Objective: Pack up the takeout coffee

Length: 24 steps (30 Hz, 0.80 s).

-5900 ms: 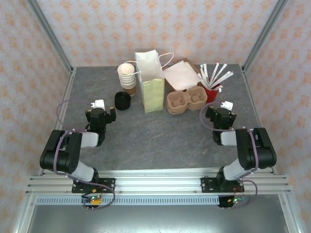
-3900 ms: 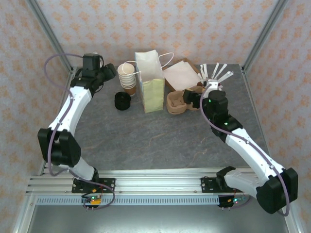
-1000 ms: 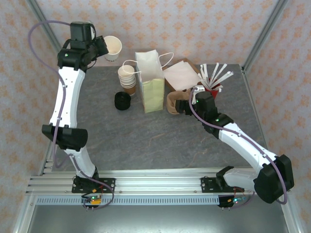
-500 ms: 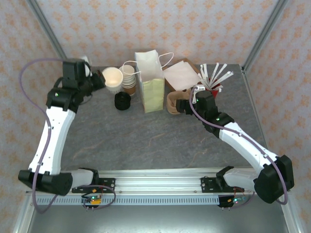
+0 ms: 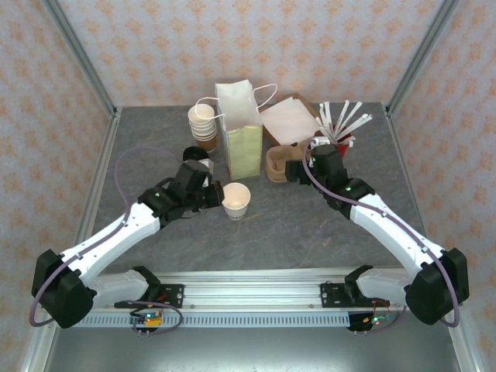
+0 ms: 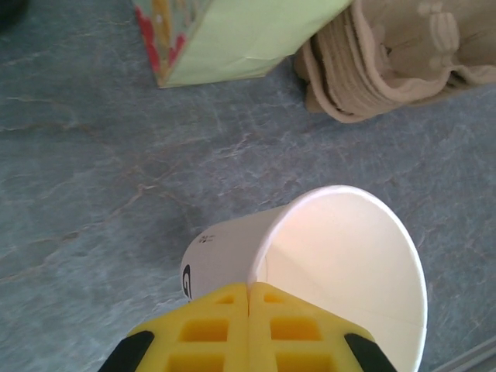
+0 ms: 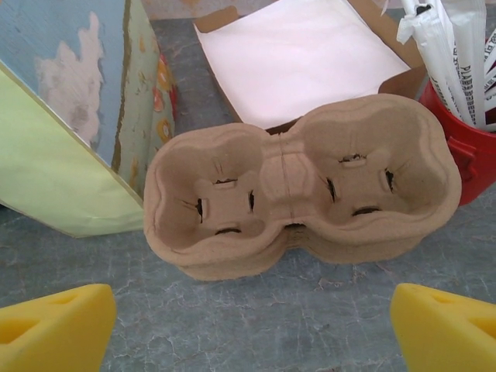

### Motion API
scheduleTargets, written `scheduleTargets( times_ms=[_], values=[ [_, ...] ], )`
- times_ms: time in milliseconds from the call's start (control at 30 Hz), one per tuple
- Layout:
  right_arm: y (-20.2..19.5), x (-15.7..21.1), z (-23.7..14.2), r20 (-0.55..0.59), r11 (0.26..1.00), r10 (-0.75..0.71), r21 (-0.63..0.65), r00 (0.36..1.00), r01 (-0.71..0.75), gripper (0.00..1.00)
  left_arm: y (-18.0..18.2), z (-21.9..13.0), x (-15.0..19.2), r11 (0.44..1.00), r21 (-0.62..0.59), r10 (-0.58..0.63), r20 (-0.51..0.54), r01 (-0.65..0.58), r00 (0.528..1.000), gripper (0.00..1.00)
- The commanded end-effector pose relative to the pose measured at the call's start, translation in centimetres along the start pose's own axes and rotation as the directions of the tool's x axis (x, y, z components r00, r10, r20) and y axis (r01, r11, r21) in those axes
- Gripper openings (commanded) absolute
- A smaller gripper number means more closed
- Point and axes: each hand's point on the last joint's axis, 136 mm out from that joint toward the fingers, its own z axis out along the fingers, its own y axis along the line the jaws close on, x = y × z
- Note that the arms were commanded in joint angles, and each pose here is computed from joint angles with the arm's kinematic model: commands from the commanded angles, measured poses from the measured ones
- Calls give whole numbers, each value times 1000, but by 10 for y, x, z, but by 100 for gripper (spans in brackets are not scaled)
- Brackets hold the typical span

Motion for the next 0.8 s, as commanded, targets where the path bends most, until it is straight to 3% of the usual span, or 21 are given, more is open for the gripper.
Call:
scheduleTargets(
  times_ms=[0,233,600,667,767],
  values=[
    [-6,-4,-7,7,999,9,33,1000,-10,92,-12,10,-14,999,32,-30,104,27,994,0],
    [-4,-4,-6,0,1000,15,22,1000,-15,92,-10,35,10,1000,22,-7,58,6,998,0],
    [-1,4,-2,-20,999,37,5,999,-37,92,5,46,31,1000,-21,9,33,-8,999,0],
    [0,4,-2,-17,999,39,3,999,-39,92,6,45,32,1000,-23,15,30,-15,999,5],
    [0,3,-1,-18,999,43,0,999,-43,92,6,43,32,999,-30,27,26,-27,999,21]
  ],
)
